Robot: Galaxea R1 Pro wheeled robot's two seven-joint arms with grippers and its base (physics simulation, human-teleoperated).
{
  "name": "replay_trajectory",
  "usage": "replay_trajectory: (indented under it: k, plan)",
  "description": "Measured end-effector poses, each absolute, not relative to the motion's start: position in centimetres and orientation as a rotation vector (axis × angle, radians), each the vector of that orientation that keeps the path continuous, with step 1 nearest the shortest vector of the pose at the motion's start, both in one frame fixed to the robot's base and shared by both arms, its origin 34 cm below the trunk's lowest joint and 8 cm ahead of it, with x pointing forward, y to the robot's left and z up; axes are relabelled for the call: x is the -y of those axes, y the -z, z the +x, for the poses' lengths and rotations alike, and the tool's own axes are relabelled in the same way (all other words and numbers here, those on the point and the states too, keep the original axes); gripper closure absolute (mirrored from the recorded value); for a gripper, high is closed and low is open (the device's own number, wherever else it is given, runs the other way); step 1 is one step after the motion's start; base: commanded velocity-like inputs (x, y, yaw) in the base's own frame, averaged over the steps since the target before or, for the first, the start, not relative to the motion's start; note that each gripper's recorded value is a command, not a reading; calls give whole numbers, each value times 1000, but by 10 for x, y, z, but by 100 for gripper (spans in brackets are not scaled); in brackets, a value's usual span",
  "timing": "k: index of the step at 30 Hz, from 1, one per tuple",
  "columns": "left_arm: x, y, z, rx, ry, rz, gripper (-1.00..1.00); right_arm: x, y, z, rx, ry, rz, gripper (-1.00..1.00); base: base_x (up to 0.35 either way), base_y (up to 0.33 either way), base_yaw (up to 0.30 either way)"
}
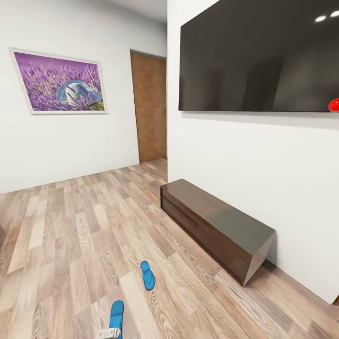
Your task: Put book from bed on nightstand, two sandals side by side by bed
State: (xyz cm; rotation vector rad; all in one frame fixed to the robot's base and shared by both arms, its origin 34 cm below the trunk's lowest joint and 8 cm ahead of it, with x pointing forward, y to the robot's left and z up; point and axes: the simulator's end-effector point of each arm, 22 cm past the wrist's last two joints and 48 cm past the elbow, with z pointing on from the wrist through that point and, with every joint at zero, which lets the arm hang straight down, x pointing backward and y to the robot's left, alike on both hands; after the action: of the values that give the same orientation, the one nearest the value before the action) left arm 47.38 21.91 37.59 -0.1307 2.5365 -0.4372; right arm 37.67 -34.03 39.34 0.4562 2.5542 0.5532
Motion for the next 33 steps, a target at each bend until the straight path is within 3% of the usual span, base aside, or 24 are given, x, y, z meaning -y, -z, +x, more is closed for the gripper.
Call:
replay_trajectory:
  k: [8, 33]
  plan:
    - [-215, -376, 474, -2534, 443, -130, 100, 342, -393, 377, -2547, -548, 451, -100, 0, 0, 224]
    - [-215, -376, 474, -2535, 440, -131, 100, 340, -392, 376, -2548, -548, 459, -100, 0, 0, 36]
